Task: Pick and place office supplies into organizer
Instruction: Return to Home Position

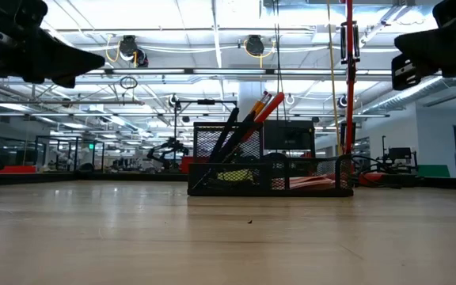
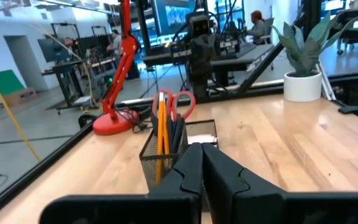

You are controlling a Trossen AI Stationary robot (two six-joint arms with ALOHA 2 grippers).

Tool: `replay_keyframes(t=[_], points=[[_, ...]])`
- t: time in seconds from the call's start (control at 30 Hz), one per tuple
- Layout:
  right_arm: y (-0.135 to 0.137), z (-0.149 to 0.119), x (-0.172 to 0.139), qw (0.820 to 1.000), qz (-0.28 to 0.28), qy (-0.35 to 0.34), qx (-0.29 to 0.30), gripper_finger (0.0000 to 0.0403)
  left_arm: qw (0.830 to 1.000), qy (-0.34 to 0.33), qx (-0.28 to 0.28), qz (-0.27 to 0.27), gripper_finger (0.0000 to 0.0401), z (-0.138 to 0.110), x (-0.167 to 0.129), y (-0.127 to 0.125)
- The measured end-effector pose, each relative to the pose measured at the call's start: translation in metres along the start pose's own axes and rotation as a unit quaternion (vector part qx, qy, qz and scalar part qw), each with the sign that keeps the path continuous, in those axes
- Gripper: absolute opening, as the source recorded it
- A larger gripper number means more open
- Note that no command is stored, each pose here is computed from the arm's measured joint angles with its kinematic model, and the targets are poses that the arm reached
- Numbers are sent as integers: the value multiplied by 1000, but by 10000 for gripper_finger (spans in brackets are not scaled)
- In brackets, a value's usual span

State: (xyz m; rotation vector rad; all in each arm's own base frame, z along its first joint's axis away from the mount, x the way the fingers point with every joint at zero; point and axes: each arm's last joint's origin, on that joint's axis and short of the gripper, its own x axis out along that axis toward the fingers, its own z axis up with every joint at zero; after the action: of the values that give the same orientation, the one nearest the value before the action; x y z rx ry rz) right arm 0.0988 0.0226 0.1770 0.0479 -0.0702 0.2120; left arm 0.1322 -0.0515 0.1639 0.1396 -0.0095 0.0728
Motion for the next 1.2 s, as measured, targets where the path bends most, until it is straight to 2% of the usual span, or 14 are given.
replay_keyframes(t=[0.23,0.53,0.87,1.2], points=[[-1,7,0,999,-16,-37,6,0,1000,2,-1,0,3,0,0,0],[-1,8,0,999,-19,-42,12,0,1000,2,-15,0,27,0,0,0],[-1,8,0,999,-28,-42,17,0,1000,2,-11,0,3,0,0,0],[-1,8,0,999,-27,-42,16,0,1000,2,-10,1,39,0,0,0]])
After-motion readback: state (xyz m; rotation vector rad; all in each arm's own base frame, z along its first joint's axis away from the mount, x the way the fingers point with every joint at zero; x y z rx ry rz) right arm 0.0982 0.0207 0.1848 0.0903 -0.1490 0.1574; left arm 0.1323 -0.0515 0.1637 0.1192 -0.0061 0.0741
